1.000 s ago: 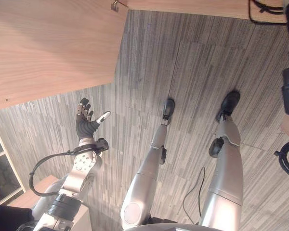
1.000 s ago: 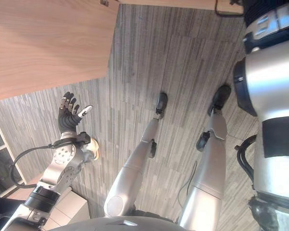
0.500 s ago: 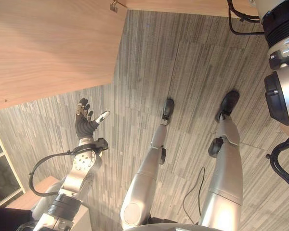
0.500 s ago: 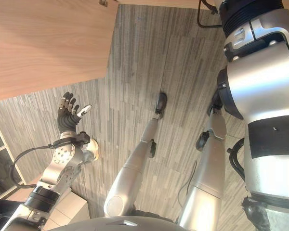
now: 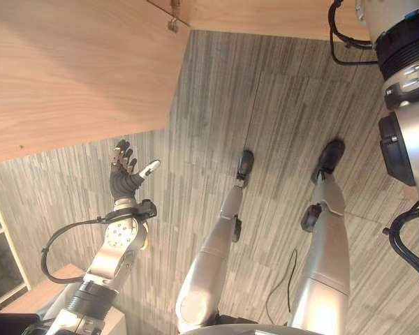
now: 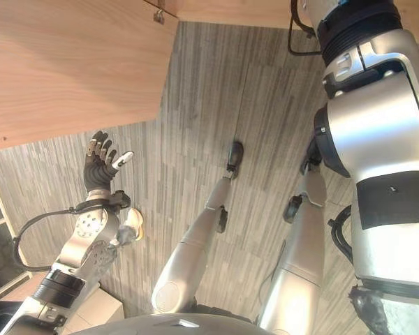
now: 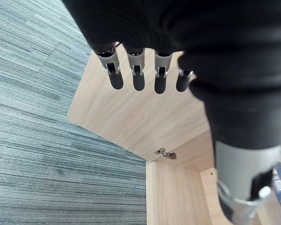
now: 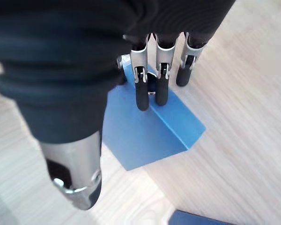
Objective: Put the empty folder in the office cabinet
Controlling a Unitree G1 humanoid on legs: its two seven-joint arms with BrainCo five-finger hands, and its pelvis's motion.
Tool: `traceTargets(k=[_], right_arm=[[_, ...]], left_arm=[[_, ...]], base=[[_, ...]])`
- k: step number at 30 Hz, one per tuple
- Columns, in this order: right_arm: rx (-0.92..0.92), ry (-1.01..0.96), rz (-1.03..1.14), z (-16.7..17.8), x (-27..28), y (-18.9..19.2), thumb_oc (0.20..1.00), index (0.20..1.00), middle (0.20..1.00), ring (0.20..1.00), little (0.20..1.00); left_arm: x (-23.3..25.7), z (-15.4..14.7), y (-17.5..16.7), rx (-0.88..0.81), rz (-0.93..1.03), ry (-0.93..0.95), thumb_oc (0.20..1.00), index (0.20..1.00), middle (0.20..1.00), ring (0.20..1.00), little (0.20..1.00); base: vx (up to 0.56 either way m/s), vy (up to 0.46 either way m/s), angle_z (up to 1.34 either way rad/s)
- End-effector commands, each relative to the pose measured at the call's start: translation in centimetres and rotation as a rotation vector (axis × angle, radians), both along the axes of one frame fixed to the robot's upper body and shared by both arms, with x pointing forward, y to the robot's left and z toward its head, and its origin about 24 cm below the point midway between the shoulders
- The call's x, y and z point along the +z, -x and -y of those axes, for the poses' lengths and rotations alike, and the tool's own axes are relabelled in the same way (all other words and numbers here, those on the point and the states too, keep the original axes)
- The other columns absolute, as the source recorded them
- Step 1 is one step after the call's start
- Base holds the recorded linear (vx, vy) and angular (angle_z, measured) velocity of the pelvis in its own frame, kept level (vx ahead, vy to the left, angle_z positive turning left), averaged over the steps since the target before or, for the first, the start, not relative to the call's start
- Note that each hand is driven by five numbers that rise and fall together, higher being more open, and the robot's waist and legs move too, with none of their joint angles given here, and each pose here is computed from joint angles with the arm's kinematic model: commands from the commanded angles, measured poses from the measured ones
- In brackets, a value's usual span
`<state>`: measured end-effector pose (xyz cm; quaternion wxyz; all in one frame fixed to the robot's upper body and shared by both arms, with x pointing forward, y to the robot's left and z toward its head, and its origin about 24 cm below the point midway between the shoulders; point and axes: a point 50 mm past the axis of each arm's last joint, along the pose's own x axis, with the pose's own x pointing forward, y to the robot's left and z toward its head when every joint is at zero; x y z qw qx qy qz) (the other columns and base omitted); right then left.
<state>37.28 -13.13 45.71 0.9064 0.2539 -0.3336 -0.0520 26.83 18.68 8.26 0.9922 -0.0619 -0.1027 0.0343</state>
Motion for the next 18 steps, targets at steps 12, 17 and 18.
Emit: traceTargets(k=[12, 17, 18], right_arm=[[0.046, 0.015, -0.279, 1.7, -12.5, -4.5, 1.0, 1.0, 1.0, 1.0, 1.0], [0.039, -0.035, -0.345, 2.7, -15.3, -5.0, 1.0, 1.0, 1.0, 1.0, 1.0], [0.043, -0.085, -0.421, 3.3, -19.0, -5.2, 1.0, 1.0, 1.0, 1.0, 1.0]], left_arm=[[-1.4, 0.3, 2.4, -0.128, -0.056, -0.084, 1.0, 1.0, 1.0, 1.0, 1.0], [-1.3, 0.4, 2.4, -0.133, -0.057, -0.086, 1.0, 1.0, 1.0, 1.0, 1.0], [-1.5, 0.5, 2.5, -0.132, -0.07, -0.089, 1.0, 1.0, 1.0, 1.0, 1.0]], base=[[-0.04, 0.057, -0.02], [-0.01, 0.038, 0.05], [-0.01, 0.096, -0.05]])
